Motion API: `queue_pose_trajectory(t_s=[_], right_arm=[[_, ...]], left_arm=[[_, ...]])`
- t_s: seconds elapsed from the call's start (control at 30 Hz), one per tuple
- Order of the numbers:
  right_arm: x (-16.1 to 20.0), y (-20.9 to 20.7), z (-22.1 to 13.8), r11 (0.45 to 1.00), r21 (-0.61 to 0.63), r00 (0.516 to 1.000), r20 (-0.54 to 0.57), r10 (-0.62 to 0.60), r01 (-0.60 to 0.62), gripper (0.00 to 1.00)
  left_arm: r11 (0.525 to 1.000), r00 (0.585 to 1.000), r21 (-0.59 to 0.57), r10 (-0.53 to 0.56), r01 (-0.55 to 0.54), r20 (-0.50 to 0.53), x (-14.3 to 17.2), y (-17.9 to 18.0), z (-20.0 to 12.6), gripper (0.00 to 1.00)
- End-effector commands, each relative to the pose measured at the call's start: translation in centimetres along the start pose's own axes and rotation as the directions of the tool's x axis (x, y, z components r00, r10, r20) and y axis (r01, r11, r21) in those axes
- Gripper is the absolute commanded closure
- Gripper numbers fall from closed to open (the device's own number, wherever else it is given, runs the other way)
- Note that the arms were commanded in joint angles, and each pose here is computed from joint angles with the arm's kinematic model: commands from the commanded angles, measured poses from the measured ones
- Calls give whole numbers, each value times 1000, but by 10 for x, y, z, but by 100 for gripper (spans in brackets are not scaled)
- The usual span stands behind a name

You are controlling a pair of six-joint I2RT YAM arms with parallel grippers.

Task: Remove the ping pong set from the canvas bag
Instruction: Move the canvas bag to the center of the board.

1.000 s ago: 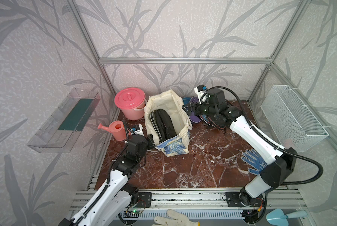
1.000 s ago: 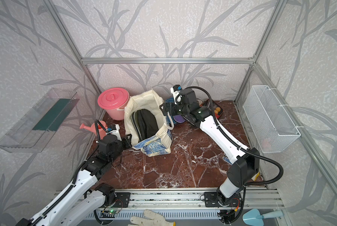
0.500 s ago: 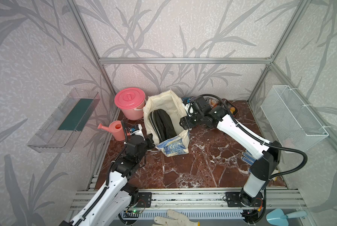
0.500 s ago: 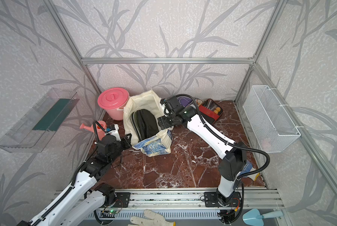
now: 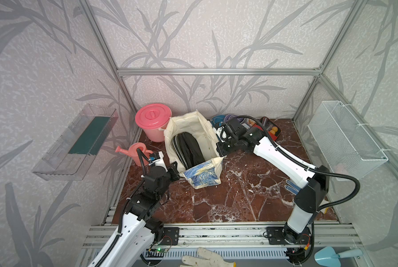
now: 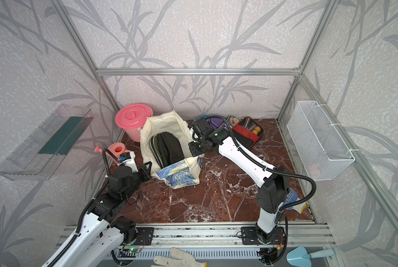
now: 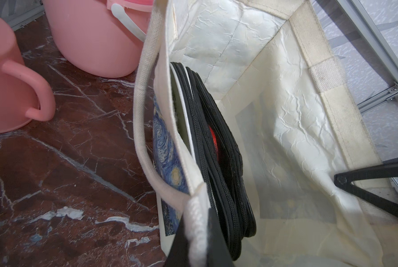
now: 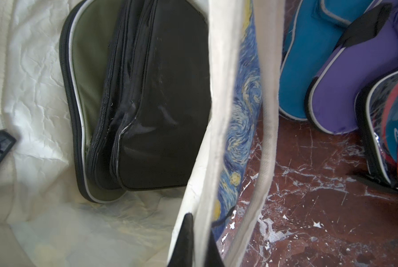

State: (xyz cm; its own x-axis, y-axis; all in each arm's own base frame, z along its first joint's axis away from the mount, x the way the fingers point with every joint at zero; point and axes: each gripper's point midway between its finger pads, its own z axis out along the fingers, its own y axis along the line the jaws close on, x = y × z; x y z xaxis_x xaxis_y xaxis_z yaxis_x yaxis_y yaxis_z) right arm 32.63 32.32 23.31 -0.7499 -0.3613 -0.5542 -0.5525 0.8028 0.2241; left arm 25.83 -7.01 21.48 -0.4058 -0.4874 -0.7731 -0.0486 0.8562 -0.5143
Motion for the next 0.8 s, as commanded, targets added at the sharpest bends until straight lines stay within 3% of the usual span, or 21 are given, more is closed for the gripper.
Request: queue_pose_trajectory(t_s=[0.0, 0.17, 0.3, 0.37, 0.47, 0.5, 0.63, 0.77], right_arm=[[23, 3, -24, 1000, -5, 999, -41, 10, -10, 100], [37, 17, -19, 999, -35, 997, -74, -10, 8, 97], [22, 16, -40, 999, -6, 999, -4, -41, 40, 44], [7, 16, -59, 997, 21, 996, 57, -74, 73, 24], [-14, 23, -85, 986, 67, 976, 147, -161, 152, 4], [-21, 28, -91, 981, 77, 967, 172, -189, 179, 0], [-42, 57, -103, 961, 56, 934, 225, -276, 270, 1], [-54, 87, -85, 939, 14, 921, 188, -341, 345, 0]], left_arm=[[993, 997, -120, -9, 17, 73, -6, 29, -13, 100], [985, 990, -173, 8, 16, 139, -14, 43, -26, 100], [993, 994, -117, 18, -6, 108, -10, 32, -20, 100], [997, 996, -74, 21, -15, 85, -6, 23, -16, 100], [997, 998, -57, 48, -46, 40, -2, 17, -9, 100], [996, 998, -64, 56, -55, 28, -1, 17, -7, 100], [992, 998, -101, 70, -70, -6, 4, 21, 1, 100], [989, 997, -128, 67, -70, -26, 9, 26, 7, 100]])
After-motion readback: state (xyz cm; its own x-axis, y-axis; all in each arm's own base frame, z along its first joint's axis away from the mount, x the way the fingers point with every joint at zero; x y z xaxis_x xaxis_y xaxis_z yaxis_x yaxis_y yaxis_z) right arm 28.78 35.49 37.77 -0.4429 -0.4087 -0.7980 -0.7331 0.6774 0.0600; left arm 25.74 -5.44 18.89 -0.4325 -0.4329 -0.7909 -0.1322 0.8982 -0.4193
